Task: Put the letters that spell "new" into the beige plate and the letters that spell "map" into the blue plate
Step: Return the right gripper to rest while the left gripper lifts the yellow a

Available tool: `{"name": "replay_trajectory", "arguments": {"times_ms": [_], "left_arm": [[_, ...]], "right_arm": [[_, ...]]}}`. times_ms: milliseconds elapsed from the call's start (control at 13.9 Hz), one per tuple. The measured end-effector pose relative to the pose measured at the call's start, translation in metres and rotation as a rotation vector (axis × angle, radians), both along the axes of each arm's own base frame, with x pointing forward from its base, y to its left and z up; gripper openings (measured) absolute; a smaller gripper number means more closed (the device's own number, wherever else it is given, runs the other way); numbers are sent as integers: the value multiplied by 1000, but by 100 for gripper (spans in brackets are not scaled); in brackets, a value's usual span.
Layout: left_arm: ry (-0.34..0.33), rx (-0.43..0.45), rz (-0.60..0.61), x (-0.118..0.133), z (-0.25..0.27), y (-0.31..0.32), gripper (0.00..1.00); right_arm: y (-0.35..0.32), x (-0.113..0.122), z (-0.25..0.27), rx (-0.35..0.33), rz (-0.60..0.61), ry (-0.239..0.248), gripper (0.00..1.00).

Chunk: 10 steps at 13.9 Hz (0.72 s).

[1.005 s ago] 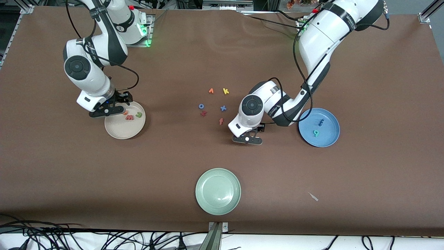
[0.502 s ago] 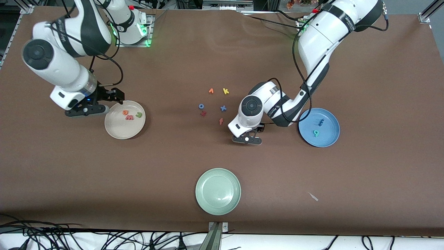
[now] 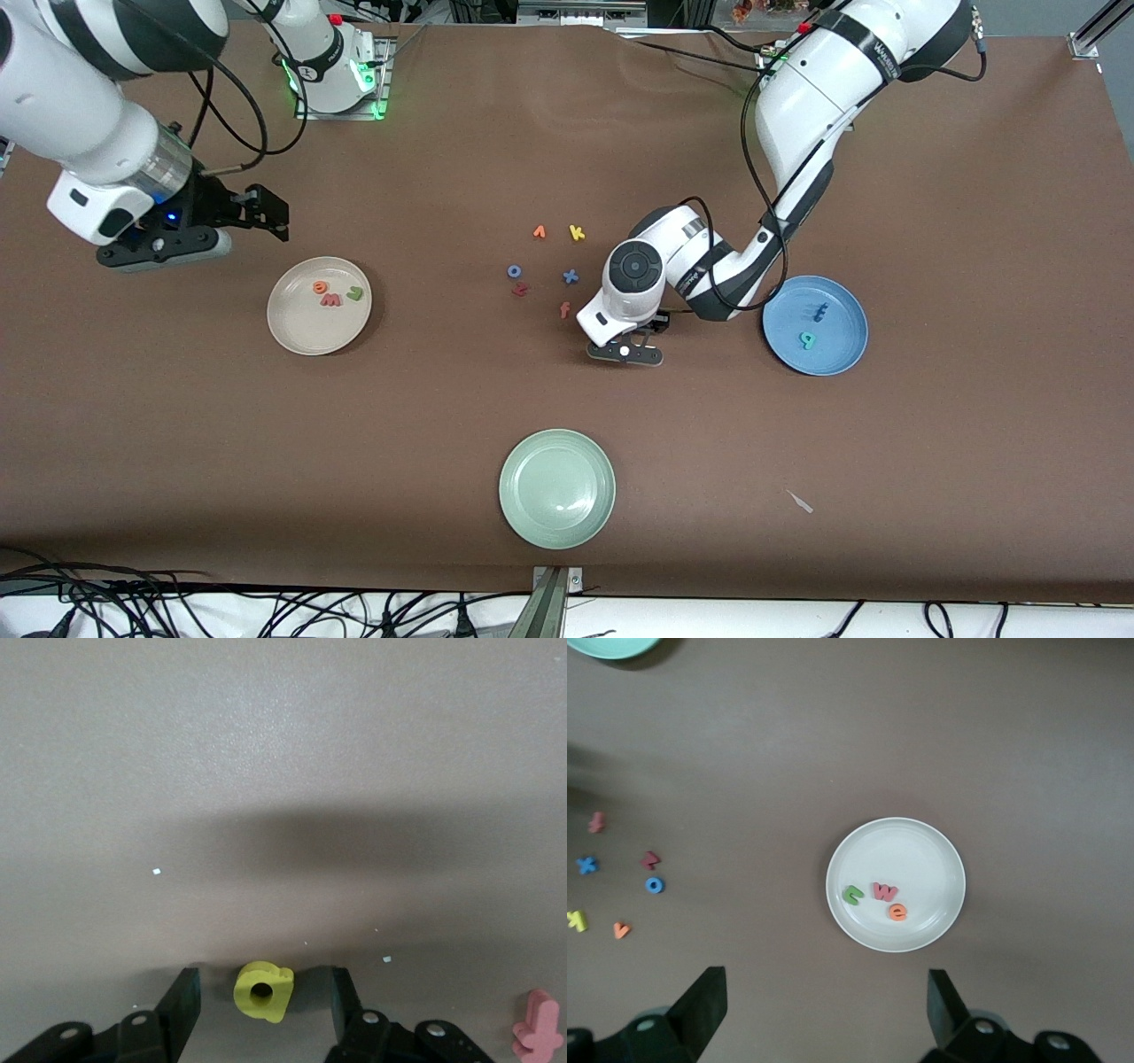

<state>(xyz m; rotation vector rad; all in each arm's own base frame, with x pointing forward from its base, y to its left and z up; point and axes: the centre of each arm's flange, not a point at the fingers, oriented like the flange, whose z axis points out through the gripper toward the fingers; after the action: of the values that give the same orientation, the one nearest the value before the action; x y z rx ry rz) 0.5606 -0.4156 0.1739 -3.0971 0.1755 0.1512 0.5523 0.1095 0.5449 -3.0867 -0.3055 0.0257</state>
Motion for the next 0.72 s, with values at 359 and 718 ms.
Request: {"name": "replay_trajectory", "arguments": {"times_ms": [359, 718], "left_arm": [[1, -1, 3, 0, -2, -1, 55], [0, -3, 3, -1, -1, -2, 48]], "right_arm": [[-6, -4, 42, -8, 3, 22, 100], [-10, -6, 57, -12, 1, 33, 100]]}}
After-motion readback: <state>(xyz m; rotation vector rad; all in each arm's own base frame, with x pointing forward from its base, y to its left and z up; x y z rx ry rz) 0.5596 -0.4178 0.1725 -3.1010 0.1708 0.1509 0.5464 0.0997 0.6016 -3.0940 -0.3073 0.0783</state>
